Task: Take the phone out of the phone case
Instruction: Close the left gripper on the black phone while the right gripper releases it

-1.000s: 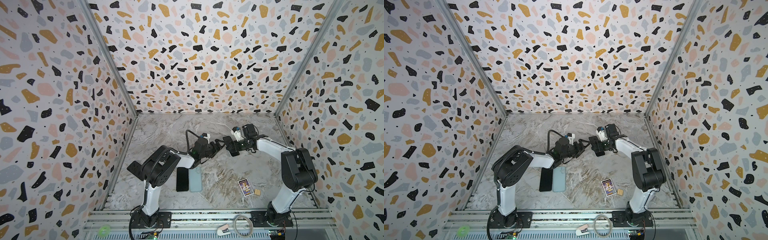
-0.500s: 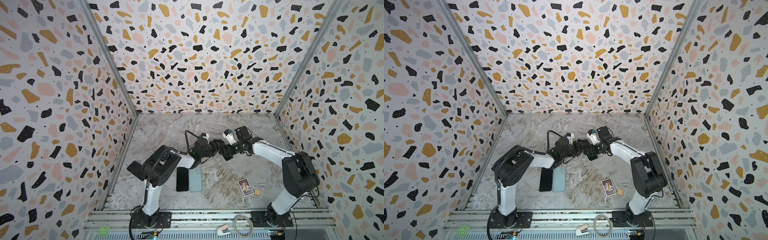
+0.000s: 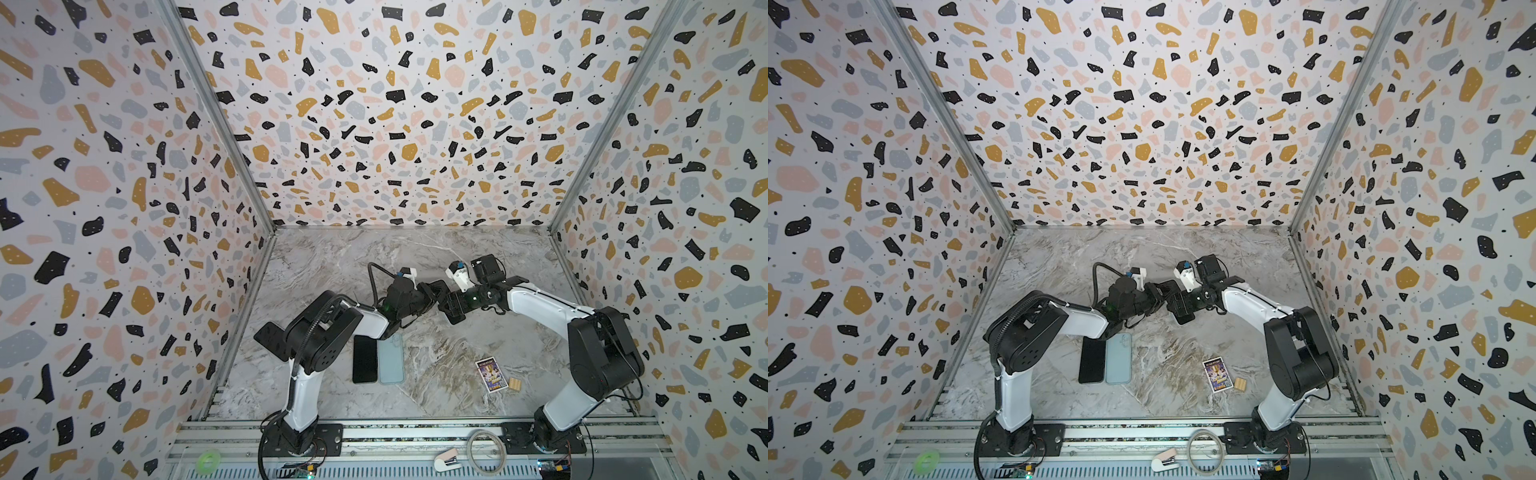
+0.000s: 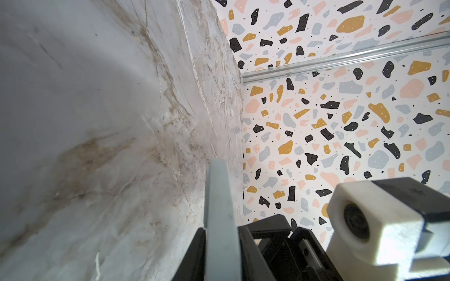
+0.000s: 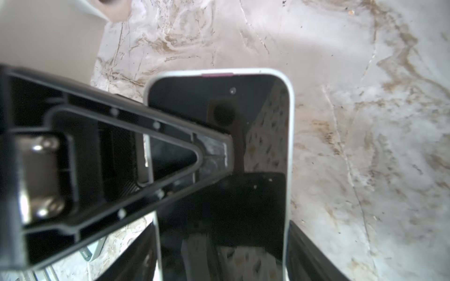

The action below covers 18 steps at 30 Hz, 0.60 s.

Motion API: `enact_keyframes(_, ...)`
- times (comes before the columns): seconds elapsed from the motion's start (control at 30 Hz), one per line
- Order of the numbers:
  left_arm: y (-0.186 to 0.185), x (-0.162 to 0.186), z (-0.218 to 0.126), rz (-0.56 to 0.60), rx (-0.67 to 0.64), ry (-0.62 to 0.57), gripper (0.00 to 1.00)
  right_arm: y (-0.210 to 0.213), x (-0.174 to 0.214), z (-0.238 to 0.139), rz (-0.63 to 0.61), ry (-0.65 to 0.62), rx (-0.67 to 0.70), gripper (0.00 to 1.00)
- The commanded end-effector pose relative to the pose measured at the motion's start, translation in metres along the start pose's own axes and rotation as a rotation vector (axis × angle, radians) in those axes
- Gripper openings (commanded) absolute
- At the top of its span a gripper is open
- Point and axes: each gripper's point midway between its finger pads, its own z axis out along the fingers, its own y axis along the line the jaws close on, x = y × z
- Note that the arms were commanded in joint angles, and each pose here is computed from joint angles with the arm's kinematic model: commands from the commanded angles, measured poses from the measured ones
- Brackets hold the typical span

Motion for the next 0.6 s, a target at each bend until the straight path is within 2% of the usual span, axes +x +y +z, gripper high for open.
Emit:
enact_keyframes(0.0, -0.012, -0.001, -0.003, 0.025, 0.053, -0.007, 0.19, 0.012, -0.017, -0.017, -0.028, -0.063, -0.022, 0.32)
enact_keyframes(0.23, -0.019, -0.001, -0.011, 0.035, 0.071, -0.014, 0.06, 0.016, -0.019, -0.022, -0.028, -0.08, -0.028, 0.32)
enact_keyframes(0.3, -0.024, -0.002, -0.014, 0.041, 0.08, -0.017, 0.02, 0.017, -0.021, -0.025, -0.027, -0.092, -0.028, 0.35)
enact_keyframes(0.47, -0.051, -0.009, -0.029, 0.08, 0.14, -0.051, 0.0, 0.029, -0.037, -0.058, -0.013, -0.209, -0.018, 0.74)
enact_keyframes(0.57, -0.075, -0.021, -0.046, 0.121, 0.191, -0.104, 0.0, 0.04, -0.047, -0.095, 0.037, -0.337, -0.039, 0.84)
